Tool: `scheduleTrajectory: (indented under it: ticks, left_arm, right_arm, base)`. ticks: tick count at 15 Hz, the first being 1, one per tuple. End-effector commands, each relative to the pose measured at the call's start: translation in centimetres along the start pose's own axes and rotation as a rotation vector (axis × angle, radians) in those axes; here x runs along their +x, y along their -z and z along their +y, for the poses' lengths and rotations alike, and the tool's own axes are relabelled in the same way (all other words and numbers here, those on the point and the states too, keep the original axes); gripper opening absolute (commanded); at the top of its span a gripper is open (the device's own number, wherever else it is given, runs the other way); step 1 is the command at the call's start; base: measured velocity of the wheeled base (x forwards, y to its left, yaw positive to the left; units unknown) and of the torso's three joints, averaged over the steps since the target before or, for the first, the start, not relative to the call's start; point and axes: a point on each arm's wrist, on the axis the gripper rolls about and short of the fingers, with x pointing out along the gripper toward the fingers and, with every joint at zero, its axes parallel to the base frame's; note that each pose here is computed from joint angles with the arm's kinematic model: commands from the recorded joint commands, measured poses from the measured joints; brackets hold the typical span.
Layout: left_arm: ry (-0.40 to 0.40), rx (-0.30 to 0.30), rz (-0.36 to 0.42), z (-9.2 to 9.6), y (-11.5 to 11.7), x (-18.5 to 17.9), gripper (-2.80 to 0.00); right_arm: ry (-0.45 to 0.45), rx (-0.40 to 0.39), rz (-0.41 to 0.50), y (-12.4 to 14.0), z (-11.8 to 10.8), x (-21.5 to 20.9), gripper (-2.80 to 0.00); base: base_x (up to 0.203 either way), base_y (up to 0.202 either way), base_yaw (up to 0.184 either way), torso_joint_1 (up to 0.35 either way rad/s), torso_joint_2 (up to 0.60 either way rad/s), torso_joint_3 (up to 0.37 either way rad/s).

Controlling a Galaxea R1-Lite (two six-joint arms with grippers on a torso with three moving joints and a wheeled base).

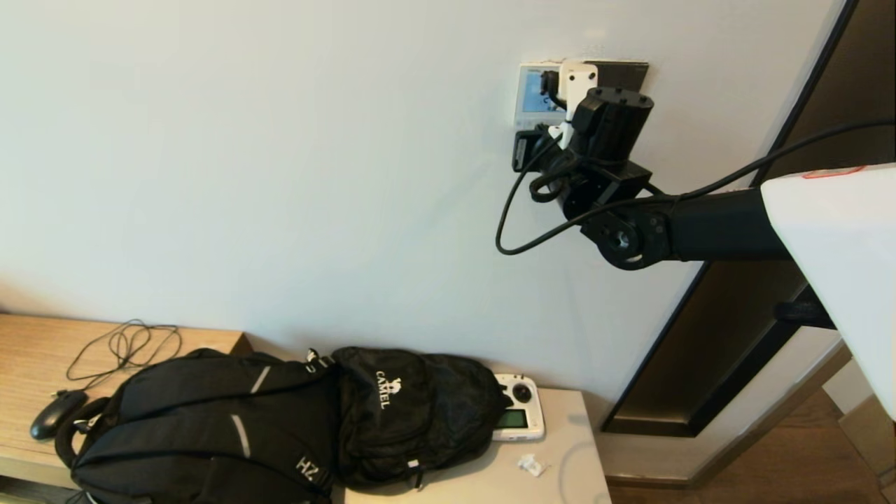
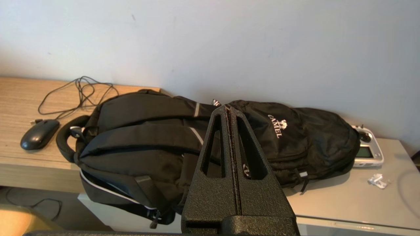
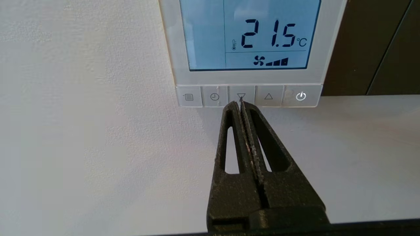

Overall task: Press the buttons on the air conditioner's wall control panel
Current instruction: Press the temperature decrease button

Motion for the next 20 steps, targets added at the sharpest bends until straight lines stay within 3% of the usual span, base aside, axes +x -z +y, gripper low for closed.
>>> scheduleTrajectory:
  ticks: [1, 13, 20]
  left_arm:
    - [0.0, -0.001, -0.002, 0.0, 0.0, 0.0, -2.8]
    - [-0.001, 0.0, -0.001, 0.0, 0.0, 0.0, -2.8]
    - [-0.001, 0.0, -0.001, 0.0, 0.0, 0.0, -2.8]
  right_arm:
    - [0.004, -0.003, 0.0, 0.3, 0.0, 0.2, -2.8]
    - [0.008, -0.004, -0.004, 0.3, -0.1, 0.4, -2.8]
    - [0.003, 0.023, -0.049, -2.1, -0.5, -1.0, -2.8]
  base:
    - [0.0, 0.0, 0.0, 0.0, 0.0, 0.0]
    - [0.0, 0.0, 0.0, 0.0, 0.0, 0.0]
    - [0.0, 0.0, 0.0, 0.0, 0.0, 0.0]
